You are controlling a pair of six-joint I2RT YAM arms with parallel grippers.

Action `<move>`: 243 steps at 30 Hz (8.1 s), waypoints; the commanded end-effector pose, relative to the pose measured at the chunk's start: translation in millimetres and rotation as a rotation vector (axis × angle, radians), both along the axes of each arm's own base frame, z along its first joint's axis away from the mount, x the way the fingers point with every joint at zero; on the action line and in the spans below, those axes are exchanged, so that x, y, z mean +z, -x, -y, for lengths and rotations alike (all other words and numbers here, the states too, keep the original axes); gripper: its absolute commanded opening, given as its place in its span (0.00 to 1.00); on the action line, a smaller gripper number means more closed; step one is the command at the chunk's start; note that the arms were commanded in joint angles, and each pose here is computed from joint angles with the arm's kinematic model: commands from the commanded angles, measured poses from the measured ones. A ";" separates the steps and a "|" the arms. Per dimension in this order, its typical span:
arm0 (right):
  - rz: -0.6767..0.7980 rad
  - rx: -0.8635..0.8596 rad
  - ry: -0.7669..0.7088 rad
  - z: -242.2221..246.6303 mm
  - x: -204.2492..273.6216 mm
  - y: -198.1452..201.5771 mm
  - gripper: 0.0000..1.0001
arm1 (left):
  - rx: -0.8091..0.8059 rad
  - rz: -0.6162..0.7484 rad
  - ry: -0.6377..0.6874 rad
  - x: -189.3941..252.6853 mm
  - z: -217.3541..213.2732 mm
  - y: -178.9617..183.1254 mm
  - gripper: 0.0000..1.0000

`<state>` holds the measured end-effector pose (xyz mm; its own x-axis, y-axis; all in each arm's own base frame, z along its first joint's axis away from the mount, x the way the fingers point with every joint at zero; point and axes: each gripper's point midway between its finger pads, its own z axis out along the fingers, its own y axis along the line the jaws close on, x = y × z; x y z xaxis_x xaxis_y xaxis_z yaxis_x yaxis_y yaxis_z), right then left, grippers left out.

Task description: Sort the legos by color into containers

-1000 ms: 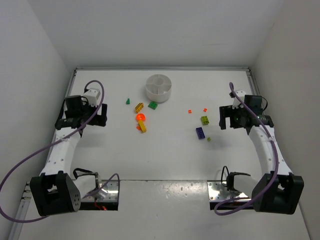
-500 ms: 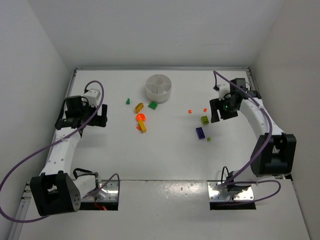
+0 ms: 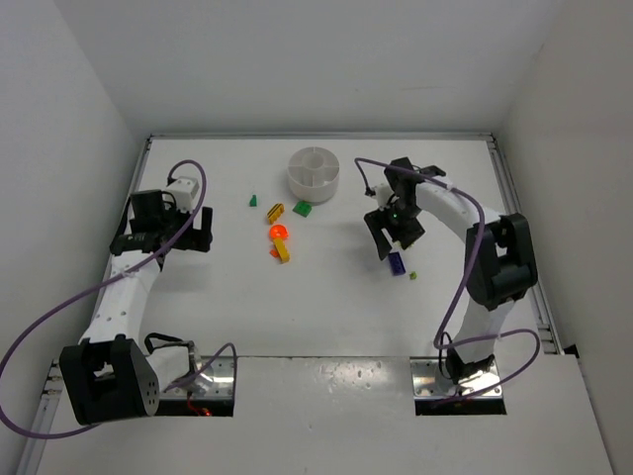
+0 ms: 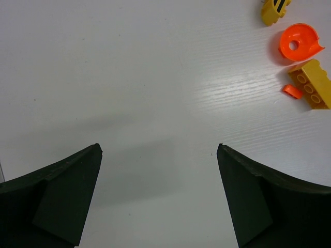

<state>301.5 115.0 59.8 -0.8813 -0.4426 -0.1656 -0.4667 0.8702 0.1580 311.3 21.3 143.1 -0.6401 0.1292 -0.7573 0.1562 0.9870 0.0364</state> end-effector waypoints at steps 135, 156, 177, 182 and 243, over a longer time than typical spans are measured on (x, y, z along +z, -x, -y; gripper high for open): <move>1.010 -0.116 -0.531 -206.9 132.2 -293.7 0.15 | -0.094 0.092 0.013 -11.4 12.6 1.3 1.00; 1.145 -0.065 -0.398 -165.2 212.7 -259.9 0.57 | -0.191 0.132 0.067 19.8 29.3 -11.1 1.00; 0.481 -0.067 0.186 42.3 26.7 -59.9 0.60 | -0.170 0.060 0.064 -2.3 25.3 -6.2 1.00; 0.392 -0.084 0.189 47.4 -0.8 -60.9 0.66 | -0.169 0.049 0.067 -5.4 25.3 -6.4 1.00; 0.393 0.178 -0.211 -73.3 99.1 -184.2 0.04 | -0.142 -0.003 0.080 -24.6 22.8 -6.5 1.00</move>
<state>497.1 184.1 152.4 -0.6712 -0.4389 -0.5975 -0.6241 0.7695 0.1358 313.9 -2.8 117.1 -0.6328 0.1674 -0.7560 0.2981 0.9538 -0.0383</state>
